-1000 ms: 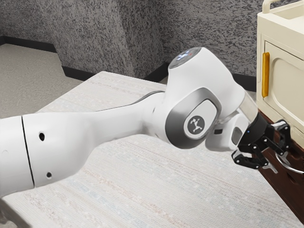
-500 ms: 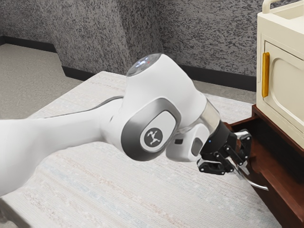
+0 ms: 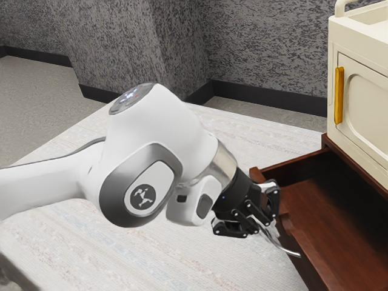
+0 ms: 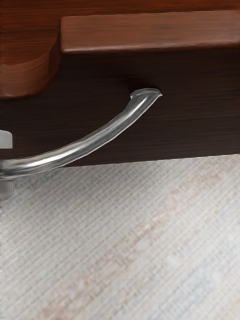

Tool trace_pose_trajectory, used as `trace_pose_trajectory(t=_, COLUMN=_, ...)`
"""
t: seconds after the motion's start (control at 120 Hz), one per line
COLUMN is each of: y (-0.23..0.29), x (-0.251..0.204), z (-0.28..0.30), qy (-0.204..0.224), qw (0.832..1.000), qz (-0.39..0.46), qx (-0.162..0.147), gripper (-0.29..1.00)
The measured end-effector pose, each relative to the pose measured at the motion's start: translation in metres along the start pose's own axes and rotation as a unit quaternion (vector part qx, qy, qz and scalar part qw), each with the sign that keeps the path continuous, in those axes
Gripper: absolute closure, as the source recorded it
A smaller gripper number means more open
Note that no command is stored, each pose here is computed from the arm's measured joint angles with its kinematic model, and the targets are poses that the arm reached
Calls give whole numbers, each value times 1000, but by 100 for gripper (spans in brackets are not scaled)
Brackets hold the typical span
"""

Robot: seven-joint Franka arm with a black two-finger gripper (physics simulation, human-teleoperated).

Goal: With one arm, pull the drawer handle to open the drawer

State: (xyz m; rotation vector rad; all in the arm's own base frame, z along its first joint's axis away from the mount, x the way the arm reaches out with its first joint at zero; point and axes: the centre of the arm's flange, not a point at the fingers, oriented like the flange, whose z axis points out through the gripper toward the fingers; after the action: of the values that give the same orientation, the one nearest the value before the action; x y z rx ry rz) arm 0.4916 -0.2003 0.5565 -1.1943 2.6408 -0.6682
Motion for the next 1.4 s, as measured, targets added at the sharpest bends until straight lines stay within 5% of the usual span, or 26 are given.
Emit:
trace_pose_trajectory(t=0.367, y=13, x=3, z=-8, qy=-1, qw=1000, qz=0, qx=-1, gripper=77)
trace_pose_trajectory(t=0.7, y=12, x=11, z=-17, qy=0, qw=1000, qz=6, qx=-2, gripper=57)
trace_pose_trajectory(t=0.85, y=-1, x=18, z=-73, qy=-9, qw=1000, qz=15, qx=25, gripper=50)
trace_pose_trajectory(t=0.95, y=-30, x=-18, z=-135, qy=-26, qw=999, qz=3, qx=37, gripper=44)
trace_pose_trajectory(t=1.017, y=-52, x=-48, z=-155, qy=-44, qw=999, qz=0, qx=10, gripper=34)
trace_pose_trajectory(t=1.175, y=-65, x=-105, z=-149, qy=-74, qw=990, qz=-52, qx=-108, gripper=16)
trace_pose_trajectory(t=1.283, y=-42, x=-133, z=-143, qy=-91, qw=970, qz=-137, qx=-181, gripper=10)
trace_pose_trajectory(t=1.4, y=-17, x=-155, z=-147, qy=-106, qw=943, qz=-225, qx=-221, gripper=6)
